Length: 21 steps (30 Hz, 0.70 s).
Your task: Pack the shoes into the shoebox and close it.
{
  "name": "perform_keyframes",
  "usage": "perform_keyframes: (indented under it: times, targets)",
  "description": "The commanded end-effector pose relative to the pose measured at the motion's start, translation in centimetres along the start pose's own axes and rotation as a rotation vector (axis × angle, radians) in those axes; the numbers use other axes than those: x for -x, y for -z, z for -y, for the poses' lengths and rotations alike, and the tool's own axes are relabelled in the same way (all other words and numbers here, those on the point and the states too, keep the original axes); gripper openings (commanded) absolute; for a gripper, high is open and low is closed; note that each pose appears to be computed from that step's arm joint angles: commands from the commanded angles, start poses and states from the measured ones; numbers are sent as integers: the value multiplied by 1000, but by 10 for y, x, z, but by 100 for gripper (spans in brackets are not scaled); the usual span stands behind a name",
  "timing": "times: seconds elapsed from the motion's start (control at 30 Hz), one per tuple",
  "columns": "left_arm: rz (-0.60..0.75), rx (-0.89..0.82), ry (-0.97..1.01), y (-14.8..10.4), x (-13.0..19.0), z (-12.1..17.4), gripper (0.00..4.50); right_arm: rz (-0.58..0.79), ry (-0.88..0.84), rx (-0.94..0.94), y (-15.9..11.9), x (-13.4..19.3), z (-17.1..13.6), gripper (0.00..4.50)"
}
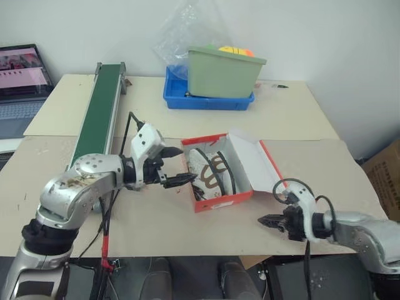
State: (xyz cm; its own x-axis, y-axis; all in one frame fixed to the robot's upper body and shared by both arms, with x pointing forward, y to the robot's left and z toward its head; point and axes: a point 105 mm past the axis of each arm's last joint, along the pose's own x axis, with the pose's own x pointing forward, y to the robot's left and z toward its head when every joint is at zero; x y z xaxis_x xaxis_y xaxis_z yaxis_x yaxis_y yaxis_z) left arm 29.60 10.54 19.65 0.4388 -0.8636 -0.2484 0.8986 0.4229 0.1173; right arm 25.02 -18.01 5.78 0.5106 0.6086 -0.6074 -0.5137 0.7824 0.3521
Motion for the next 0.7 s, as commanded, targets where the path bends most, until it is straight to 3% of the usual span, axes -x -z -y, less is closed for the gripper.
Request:
perform_keyframes:
  times: [0.03, 0.2, 0.4, 0.7]
  targets:
    - [5, -49, -6, -9, 6, -3, 450, 185, 149, -156, -17, -4, 37, 4]
    - [-15, -55, -22, -11, 16, -4, 450, 341, 303, -437, -7, -21, 82, 4]
    - [-23, -53, -40, -13, 23, -2, 450, 452, 309, -538, -12, -24, 92, 4]
    - [-31, -51, -39, -12, 23, -3, 450, 698, 212, -449, -84, 19, 77, 4]
